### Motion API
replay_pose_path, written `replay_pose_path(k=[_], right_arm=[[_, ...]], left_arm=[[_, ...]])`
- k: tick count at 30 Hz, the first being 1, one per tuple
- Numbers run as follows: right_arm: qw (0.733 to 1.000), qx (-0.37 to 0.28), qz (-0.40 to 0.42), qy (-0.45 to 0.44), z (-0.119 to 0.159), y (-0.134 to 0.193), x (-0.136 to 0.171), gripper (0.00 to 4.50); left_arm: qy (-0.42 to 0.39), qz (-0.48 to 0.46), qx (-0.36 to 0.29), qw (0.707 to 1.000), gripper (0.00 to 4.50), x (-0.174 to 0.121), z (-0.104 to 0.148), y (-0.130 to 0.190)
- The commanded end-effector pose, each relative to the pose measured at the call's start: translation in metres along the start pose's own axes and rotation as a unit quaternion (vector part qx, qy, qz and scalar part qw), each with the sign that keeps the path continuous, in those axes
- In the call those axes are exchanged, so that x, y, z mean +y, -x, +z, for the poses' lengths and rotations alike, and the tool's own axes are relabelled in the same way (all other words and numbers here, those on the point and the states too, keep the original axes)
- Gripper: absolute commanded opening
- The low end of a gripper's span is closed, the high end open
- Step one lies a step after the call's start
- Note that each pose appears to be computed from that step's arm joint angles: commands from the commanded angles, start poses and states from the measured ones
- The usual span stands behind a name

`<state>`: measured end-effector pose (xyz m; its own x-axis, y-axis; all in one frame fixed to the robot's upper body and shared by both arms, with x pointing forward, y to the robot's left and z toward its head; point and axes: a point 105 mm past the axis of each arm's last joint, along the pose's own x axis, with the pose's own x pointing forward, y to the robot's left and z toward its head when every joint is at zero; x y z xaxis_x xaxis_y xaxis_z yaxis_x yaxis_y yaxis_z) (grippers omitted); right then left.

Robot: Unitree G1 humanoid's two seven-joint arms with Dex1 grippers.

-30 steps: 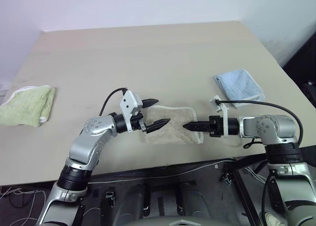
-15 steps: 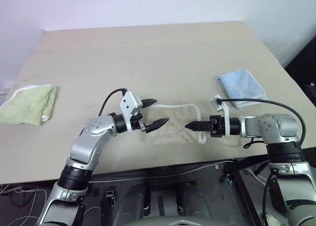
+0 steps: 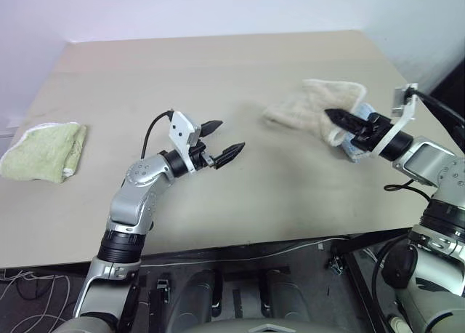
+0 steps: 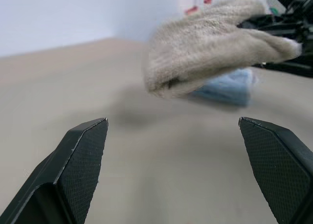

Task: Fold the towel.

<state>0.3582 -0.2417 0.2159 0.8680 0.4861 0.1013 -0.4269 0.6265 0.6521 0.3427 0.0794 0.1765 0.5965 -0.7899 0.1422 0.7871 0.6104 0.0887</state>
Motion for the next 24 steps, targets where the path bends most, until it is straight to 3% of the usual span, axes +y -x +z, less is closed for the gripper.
replay_pose_path(k=[1, 7, 15, 24], right_arm=[[0.993, -0.106, -0.049, -0.011, 0.037, 0.012, -0.018, 0.02], [0.986, -0.148, -0.078, -0.026, 0.048, 0.016, -0.033, 0.02], [0.973, -0.147, -0.174, -0.046, 0.017, 0.029, -0.086, 0.02], [0.958, -0.197, -0.186, -0.098, 0.006, 0.039, -0.092, 0.02]], left_arm=[[-0.013, 0.01, -0.02, 1.0, 4.5, 0.002, 0.01, -0.001], [-0.013, 0.012, -0.011, 1.0, 4.5, 0.001, 0.006, 0.0], [-0.012, 0.022, -0.015, 1.0, 4.5, 0.001, 0.007, 0.001], [-0.004, 0.029, -0.018, 0.999, 4.5, 0.001, 0.006, 0.002]])
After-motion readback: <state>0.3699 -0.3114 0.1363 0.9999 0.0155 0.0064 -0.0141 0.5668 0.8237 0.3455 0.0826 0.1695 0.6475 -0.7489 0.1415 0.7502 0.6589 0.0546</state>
